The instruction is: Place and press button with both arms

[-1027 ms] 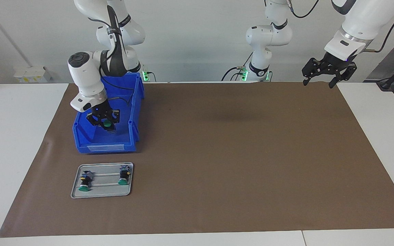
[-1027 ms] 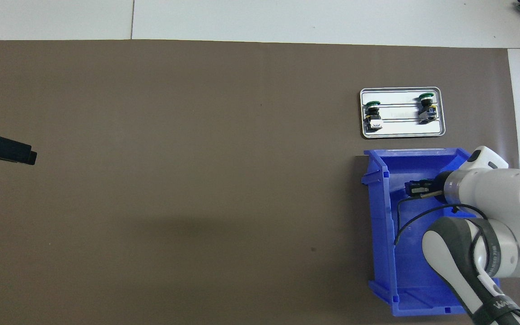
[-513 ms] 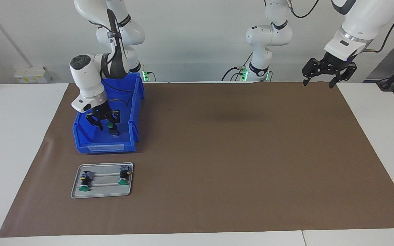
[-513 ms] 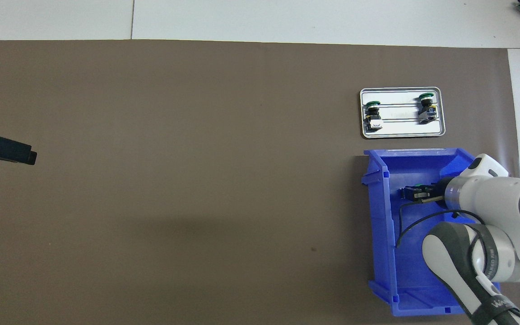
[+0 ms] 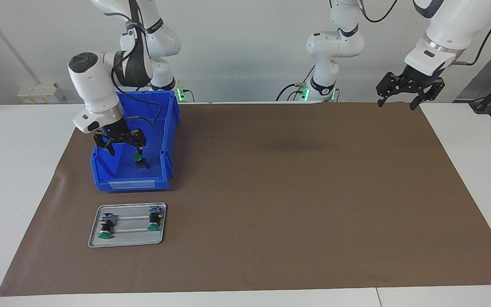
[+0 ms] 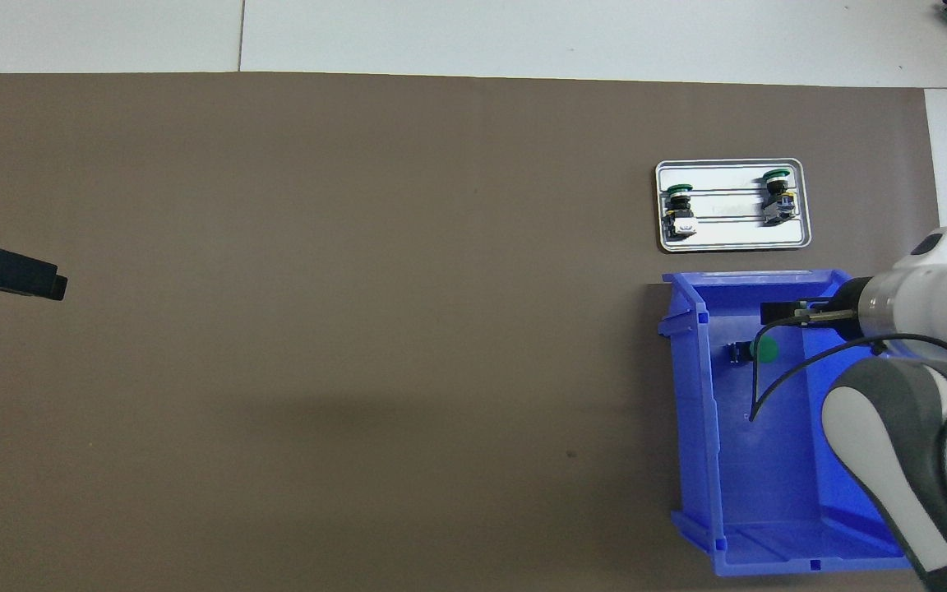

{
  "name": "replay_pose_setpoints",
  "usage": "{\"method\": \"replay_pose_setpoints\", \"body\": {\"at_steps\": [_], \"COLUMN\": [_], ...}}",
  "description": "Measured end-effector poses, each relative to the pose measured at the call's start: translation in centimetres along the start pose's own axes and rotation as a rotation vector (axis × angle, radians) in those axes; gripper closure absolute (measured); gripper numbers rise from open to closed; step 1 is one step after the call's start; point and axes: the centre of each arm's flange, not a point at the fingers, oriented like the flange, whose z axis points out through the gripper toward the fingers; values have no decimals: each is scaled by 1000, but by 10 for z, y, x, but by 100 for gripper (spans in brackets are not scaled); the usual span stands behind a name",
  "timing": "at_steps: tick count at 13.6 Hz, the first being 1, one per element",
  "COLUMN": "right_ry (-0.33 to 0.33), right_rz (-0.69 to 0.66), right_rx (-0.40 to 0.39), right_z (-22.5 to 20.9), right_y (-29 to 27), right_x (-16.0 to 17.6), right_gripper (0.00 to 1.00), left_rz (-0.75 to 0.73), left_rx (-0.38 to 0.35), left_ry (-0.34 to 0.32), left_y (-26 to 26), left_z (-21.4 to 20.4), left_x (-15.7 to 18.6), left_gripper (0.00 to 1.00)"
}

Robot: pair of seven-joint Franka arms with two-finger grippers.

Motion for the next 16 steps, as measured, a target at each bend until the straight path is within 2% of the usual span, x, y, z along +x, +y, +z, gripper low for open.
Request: {"method": "replay_pose_setpoints", "body": {"at_steps": [3, 9, 10, 13, 16], "right_ry": [4, -83, -99, -142, -147], "right_rz": [69, 182, 193, 200, 186], "right_rx": [-16, -38, -40, -44, -45], "right_z": [-56, -200, -205, -186, -183], "right_y": [0, 19, 24, 27, 20], "right_x": [19, 25, 25, 33, 35], "right_gripper": [0, 0, 0, 0, 0], "left_rz": [0, 0, 0, 0, 0], "left_rx": [0, 0, 0, 0, 0], "left_ry": [0, 0, 0, 0, 0], "left_y": [0, 0, 0, 0, 0], "left_z": [0, 0, 0, 0, 0], "left_x": [0, 0, 0, 0, 0], "left_gripper": [0, 0, 0, 0, 0]}}
